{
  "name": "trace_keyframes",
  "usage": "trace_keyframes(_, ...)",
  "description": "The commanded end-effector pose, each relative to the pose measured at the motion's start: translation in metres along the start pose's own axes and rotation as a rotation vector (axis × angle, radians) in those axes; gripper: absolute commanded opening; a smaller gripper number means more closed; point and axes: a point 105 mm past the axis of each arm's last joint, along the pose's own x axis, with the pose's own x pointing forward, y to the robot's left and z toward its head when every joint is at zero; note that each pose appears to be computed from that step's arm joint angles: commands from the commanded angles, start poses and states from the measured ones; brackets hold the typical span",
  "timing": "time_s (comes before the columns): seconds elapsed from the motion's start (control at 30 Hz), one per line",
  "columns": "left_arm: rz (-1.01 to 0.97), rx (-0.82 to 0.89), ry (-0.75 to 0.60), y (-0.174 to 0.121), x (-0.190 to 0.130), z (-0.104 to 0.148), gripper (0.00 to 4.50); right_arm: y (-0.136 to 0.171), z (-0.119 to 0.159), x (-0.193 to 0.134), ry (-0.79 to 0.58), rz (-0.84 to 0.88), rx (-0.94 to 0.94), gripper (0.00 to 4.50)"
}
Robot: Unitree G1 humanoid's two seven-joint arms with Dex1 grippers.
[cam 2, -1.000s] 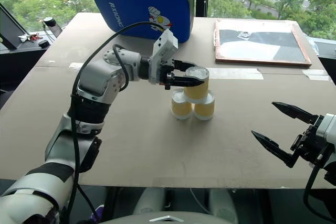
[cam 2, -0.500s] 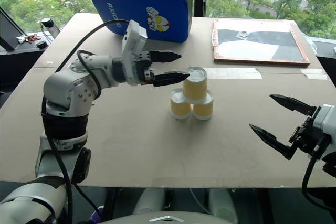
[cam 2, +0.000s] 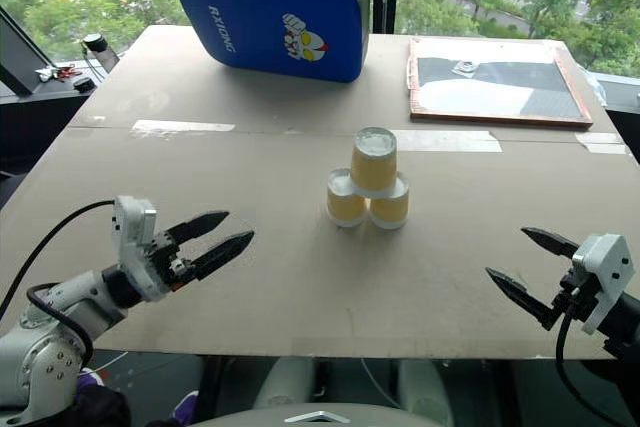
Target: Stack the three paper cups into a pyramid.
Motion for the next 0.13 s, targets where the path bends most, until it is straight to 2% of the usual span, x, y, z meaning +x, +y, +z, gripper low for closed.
trace_keyframes(0.03,0.006,0.048,-0.031,-0.0008,-0.0059,0.0023,4.46,-0.0016,0.0042,-0.0015,-0.014,0.003,-0.056,4.50)
trace_keyframes(0.13,0.006,0.049,-0.030,0.0000,-0.0050,-0.0003,4.46,-0.0013,0.0029,0.0031,-0.019,0.009,-0.059,4.50)
